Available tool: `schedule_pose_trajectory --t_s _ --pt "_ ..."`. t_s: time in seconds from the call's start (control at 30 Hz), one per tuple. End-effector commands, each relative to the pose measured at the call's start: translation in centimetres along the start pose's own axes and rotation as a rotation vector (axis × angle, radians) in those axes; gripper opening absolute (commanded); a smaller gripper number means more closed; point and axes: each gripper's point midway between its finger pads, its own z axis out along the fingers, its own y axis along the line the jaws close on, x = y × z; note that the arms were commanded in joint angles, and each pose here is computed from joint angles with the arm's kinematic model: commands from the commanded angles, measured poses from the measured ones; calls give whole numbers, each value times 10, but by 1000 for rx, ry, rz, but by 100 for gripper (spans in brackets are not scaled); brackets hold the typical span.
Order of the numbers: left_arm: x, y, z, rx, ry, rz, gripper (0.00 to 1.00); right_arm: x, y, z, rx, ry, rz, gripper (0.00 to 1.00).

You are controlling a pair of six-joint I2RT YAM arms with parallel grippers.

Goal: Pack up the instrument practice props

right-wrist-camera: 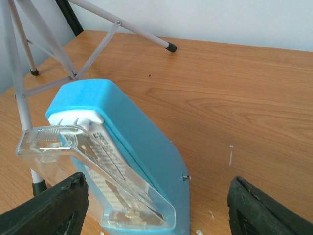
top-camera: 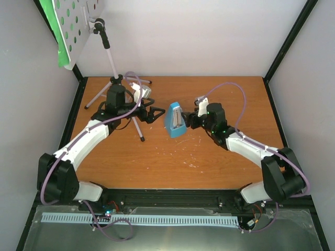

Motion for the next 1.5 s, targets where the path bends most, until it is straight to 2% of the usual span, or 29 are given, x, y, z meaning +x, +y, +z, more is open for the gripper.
schedule_pose_trajectory --t_s 0.0,0.27,0.77,0.97,1.27,1.37,1.47 --pt "-29 -4 10 47 -30 42 99 -12 -2 -21 -15 -63 -3 80" --pt "-9 3 69 71 132 137 99 -11 -15 -65 -10 -155 -7 100" --pt "14 2 105 143 221 149 99 6 -16 -66 -42 -152 4 100" --pt "14 -6 110 172 218 158 100 10 -19 -62 -37 -140 10 100" --pt "34 3 125 31 292 260 99 16 -25 -61 -6 -129 12 100" --pt "35 6 123 7 289 271 96 19 -26 -61 3 -129 14 100" --pt "35 5 123 13 280 274 87 23 -29 -61 12 -124 18 100"
